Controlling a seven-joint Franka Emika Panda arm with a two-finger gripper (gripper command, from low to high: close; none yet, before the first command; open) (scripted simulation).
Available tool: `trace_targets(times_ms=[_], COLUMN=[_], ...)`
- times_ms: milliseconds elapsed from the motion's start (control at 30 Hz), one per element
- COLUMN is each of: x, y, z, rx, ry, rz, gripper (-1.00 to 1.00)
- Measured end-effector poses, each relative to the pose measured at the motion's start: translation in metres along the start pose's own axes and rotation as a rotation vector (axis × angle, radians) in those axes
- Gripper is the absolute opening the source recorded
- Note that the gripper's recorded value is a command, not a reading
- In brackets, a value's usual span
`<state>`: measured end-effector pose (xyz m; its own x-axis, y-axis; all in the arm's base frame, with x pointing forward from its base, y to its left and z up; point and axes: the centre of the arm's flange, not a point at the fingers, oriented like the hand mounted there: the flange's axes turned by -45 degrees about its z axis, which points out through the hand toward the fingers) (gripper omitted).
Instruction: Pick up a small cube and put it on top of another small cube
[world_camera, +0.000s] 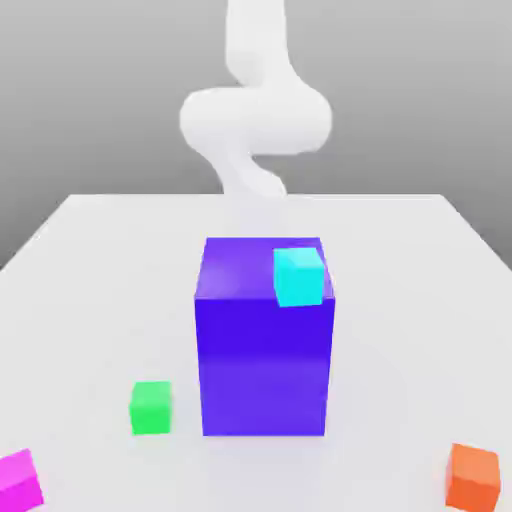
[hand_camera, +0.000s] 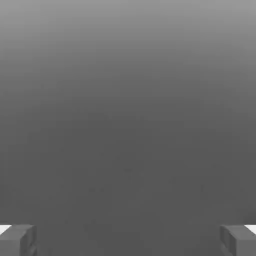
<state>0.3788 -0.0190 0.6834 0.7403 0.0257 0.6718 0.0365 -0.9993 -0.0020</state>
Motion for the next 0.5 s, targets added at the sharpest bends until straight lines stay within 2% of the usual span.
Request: trace_targets(times_ms=[233,500], x=[-0.007,-0.055], y=[0.057,0.122], z=[0.12,0.246], rx=[0.066,0.123], ry=[-0.166,-0.336], rz=[-0.103,-0.211], gripper=[0.0,0.0])
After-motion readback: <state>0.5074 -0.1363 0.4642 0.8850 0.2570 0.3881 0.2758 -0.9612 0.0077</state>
